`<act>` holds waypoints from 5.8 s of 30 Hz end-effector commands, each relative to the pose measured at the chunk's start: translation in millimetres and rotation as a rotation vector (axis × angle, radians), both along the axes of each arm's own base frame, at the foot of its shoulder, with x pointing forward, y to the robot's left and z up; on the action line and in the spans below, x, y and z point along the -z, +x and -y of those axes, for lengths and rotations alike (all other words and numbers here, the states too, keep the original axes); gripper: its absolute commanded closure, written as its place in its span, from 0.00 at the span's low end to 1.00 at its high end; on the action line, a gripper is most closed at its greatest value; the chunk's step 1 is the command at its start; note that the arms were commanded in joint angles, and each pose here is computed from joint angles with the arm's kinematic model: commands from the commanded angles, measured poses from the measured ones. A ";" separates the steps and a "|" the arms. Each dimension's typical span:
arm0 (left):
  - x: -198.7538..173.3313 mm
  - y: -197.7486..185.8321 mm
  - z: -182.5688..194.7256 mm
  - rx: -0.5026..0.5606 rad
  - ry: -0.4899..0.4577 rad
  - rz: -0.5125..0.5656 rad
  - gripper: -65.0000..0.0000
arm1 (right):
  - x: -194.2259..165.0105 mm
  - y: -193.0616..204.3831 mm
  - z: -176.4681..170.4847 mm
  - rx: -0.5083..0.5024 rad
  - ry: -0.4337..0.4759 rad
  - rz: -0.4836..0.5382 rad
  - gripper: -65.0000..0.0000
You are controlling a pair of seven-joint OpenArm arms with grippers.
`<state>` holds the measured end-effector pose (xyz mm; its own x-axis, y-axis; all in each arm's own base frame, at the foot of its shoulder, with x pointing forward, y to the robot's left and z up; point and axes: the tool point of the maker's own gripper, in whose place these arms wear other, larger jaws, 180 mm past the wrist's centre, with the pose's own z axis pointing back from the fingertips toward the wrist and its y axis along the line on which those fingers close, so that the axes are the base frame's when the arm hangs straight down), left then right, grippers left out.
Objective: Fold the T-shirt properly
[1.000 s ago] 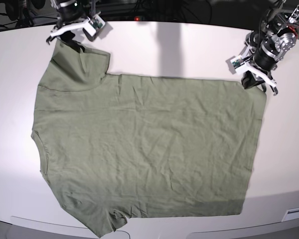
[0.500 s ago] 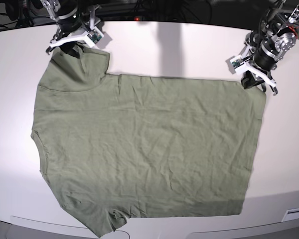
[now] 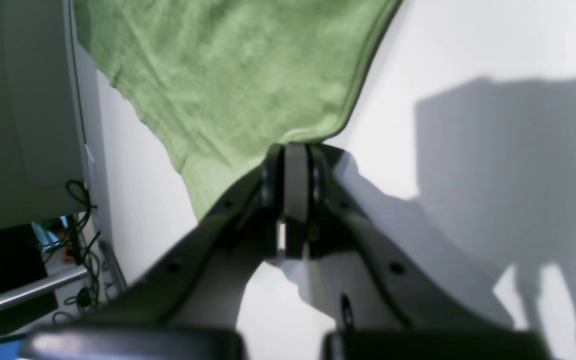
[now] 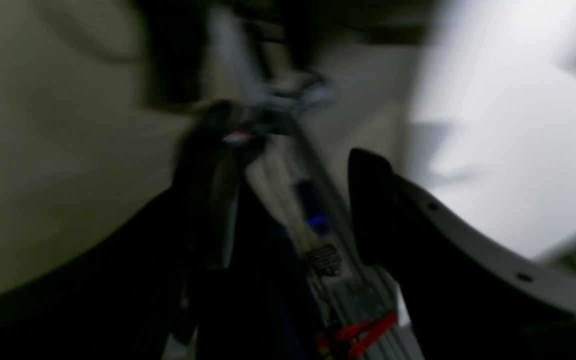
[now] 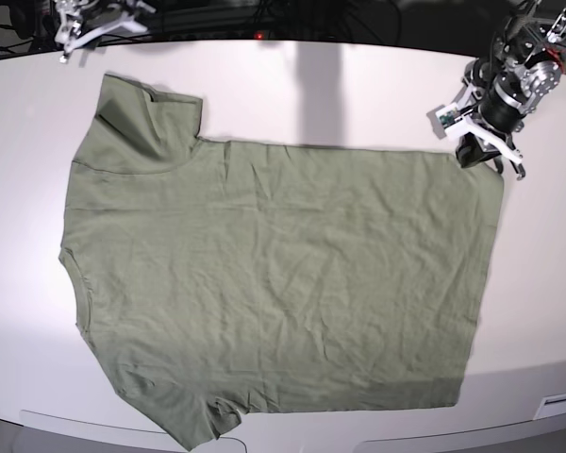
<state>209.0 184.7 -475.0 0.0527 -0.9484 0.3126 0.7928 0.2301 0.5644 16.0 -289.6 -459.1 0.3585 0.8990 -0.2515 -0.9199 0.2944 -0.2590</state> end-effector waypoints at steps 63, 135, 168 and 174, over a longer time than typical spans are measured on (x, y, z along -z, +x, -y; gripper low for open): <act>20.8 -32.3 -3.1 0.014 0.028 -0.132 1.00 | -36.5 101.1 -66.9 -0.033 0.209 0.366 0.47; -51.6 61.0 17.5 0.016 0.047 0.133 1.00 | -134.4 255.2 -104.2 0.213 0.537 0.867 1.00; -107.8 165.0 6.0 -0.137 -0.079 0.324 1.00 | -160.8 405.3 -35.8 0.349 0.443 1.062 1.00; -111.5 181.9 29.8 -0.149 -0.183 0.337 1.00 | -162.4 415.6 -35.4 0.370 0.483 1.048 1.00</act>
